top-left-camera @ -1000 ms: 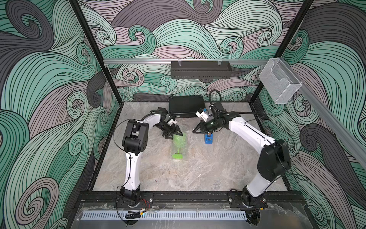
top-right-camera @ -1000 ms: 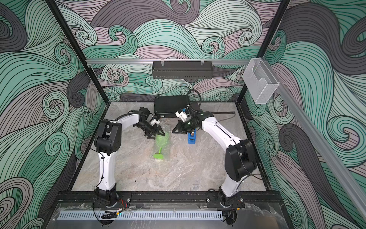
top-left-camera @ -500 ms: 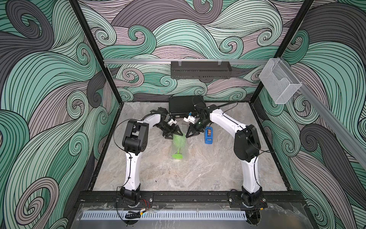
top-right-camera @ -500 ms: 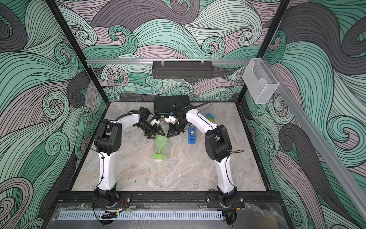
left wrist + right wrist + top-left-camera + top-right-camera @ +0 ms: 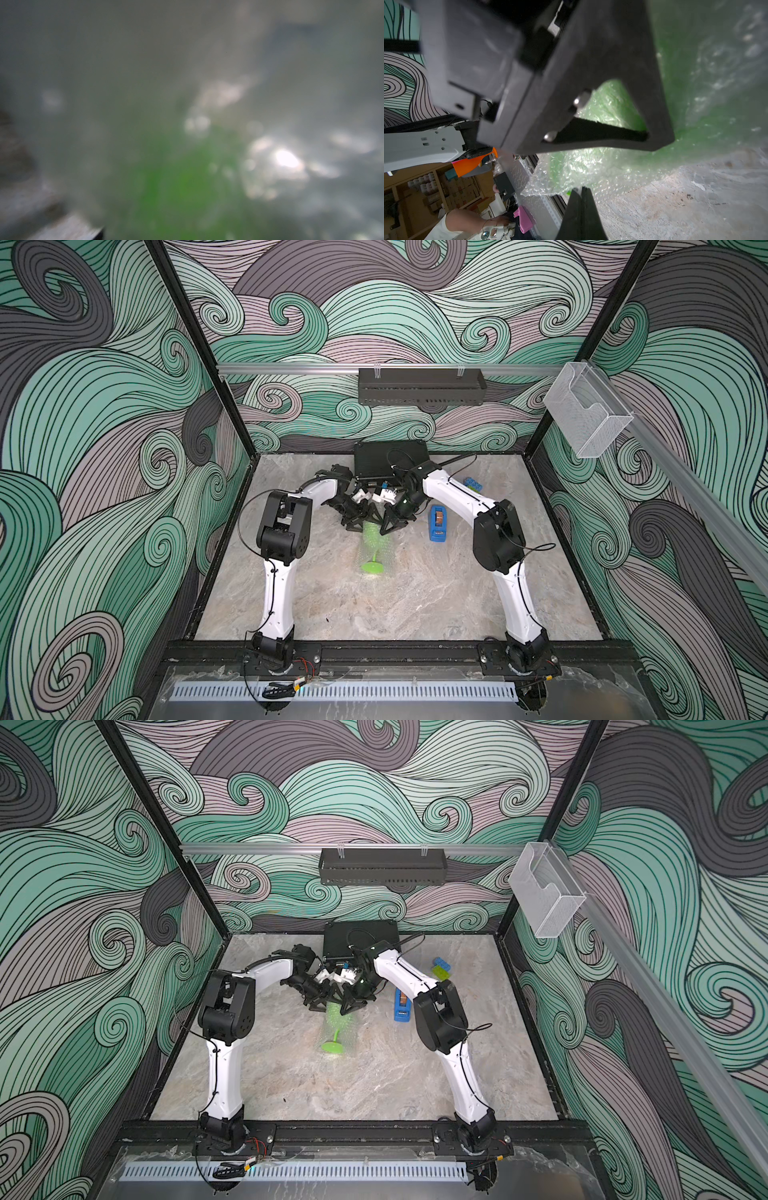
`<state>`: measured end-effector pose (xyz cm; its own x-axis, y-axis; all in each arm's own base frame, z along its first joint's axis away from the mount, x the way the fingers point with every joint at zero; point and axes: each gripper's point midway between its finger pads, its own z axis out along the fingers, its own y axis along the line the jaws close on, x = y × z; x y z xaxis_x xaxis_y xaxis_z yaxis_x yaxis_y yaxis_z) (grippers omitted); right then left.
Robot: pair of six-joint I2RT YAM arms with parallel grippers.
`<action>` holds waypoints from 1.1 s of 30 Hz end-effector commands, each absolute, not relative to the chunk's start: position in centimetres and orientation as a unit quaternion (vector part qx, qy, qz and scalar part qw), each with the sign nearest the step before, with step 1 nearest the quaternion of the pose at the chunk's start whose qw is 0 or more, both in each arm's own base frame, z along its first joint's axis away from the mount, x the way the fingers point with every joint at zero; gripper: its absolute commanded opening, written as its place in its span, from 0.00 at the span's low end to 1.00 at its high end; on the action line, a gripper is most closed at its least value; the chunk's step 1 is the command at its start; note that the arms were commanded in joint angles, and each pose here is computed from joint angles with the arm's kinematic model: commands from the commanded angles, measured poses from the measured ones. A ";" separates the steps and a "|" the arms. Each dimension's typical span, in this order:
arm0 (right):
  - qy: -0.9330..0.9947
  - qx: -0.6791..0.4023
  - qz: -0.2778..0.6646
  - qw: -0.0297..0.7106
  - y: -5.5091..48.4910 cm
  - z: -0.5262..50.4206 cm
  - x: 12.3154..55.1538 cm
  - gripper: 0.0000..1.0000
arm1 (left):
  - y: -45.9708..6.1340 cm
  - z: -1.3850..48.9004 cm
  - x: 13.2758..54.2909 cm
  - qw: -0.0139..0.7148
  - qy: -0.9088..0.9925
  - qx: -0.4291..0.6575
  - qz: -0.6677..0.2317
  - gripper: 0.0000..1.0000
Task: Wrap wine glasses in bubble wrap
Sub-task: Stick the tape on the bubble wrap.
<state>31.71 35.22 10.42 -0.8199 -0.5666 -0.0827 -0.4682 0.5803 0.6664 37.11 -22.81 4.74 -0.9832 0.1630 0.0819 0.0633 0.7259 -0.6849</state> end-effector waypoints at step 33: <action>-0.939 0.237 -0.233 0.086 32.7 5.5 34.4 0.33 | -20.6 -0.7 34.0 0.129 -0.956 -0.057 0.257 0.72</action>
<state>34.33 33.67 7.40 -0.8667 -0.4987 0.0070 -0.4211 0.7392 0.5256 37.09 -22.81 4.71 -0.9832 0.1632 0.0823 0.0636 0.7275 -0.6832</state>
